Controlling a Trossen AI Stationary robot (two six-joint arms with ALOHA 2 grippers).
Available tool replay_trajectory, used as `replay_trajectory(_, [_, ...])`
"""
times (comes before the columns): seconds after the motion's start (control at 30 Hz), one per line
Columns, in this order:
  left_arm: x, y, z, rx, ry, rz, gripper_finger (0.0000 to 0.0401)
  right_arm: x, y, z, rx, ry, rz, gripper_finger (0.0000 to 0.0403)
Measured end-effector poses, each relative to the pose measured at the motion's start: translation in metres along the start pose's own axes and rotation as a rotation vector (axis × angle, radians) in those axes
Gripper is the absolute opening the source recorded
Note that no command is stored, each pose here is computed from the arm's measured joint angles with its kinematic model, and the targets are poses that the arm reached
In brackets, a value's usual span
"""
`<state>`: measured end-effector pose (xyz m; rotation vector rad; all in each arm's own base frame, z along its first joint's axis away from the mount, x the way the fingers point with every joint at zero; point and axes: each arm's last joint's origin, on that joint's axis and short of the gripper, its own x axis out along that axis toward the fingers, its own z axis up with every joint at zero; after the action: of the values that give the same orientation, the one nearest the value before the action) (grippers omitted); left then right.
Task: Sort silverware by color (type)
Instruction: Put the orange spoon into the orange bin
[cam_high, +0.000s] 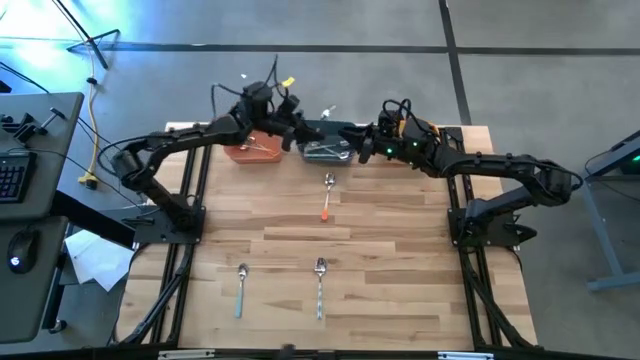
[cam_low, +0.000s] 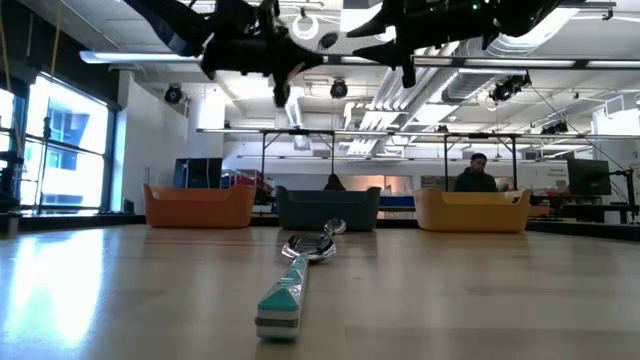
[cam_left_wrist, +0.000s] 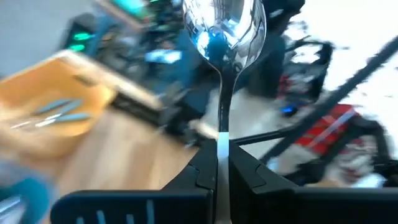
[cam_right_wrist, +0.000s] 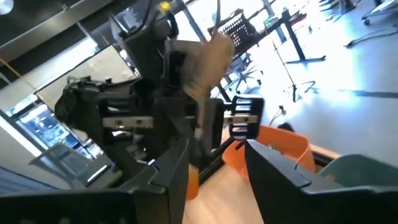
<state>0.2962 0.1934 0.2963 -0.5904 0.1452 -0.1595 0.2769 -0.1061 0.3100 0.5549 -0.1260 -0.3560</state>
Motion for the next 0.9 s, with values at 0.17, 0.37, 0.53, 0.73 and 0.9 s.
replay_trajectory(0.17, [-0.044, 0.014, -0.009, -0.008, 0.121, 0.344, 0.0002, -0.007, -0.002, 0.010, -0.038, -0.021, -0.014, 0.0143])
replay_trajectory(0.37, [-0.095, 0.031, -0.029, 0.049, 0.410, 0.794, 0.0002, -0.011, -0.006, 0.016, -0.051, -0.029, -0.030, 0.0144])
replay_trajectory(0.53, [-0.121, 0.051, -0.033, 0.048, 0.497, 0.892, 0.0001, -0.011, -0.009, 0.016, -0.051, -0.017, -0.050, 0.0144])
replay_trajectory(0.73, [-0.128, 0.084, -0.048, 0.010, 0.599, 0.890, 0.0001, -0.012, -0.012, 0.018, -0.059, -0.022, -0.059, 0.0144])
replay_trajectory(0.9, [-0.128, 0.106, -0.068, -0.068, 0.700, 0.859, 0.0001, -0.012, -0.013, 0.019, -0.051, -0.026, -0.062, 0.0144])
